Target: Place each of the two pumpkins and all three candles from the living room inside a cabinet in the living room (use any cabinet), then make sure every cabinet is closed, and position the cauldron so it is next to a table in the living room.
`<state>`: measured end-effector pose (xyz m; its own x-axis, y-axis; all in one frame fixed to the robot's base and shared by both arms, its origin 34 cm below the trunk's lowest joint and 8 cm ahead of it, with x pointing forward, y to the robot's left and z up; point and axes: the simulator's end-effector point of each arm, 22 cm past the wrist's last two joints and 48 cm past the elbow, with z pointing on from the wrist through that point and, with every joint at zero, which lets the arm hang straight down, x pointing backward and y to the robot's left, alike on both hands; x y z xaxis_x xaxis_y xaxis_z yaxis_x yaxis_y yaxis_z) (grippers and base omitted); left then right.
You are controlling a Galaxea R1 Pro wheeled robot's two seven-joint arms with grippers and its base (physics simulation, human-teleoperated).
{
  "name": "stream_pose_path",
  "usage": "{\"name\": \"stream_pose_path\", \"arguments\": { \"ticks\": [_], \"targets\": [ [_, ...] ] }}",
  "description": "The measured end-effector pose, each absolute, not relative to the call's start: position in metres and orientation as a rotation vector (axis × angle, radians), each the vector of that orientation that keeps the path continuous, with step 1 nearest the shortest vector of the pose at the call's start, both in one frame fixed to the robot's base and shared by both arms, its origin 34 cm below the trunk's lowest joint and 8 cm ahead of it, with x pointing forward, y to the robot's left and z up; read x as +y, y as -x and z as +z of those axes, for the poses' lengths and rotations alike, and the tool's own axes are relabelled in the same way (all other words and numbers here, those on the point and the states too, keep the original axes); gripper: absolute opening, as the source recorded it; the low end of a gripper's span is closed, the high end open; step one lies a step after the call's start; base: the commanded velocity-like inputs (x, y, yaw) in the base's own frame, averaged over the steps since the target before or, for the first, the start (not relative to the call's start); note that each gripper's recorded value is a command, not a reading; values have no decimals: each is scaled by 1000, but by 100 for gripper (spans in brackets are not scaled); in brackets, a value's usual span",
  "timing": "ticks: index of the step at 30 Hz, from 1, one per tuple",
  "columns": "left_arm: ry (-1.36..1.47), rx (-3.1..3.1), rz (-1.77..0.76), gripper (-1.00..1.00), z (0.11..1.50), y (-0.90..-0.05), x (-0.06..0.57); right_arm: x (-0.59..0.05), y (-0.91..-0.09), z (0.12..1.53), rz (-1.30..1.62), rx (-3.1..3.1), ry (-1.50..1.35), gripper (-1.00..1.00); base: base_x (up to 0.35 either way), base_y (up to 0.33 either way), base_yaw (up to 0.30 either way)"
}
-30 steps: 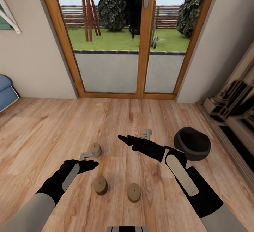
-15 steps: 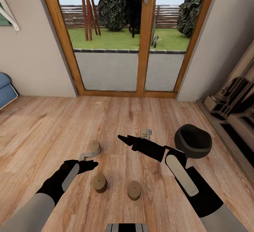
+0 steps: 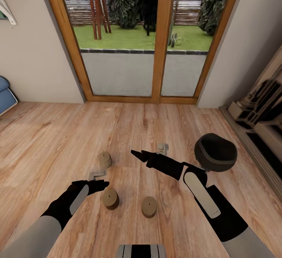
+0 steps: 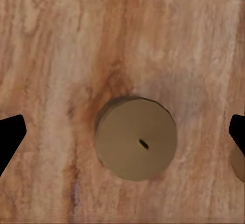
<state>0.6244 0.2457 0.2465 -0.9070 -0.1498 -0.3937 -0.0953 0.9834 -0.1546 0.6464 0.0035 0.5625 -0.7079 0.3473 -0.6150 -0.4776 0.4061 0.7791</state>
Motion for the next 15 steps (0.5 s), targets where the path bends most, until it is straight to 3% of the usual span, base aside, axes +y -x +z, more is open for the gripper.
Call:
{"name": "stream_pose_path", "arguments": {
  "ticks": [15],
  "targets": [
    [184,2753,-181,100,212,-611,244,4,-649,527,1407,1955,70,100,0,0,0]
  ]
}}
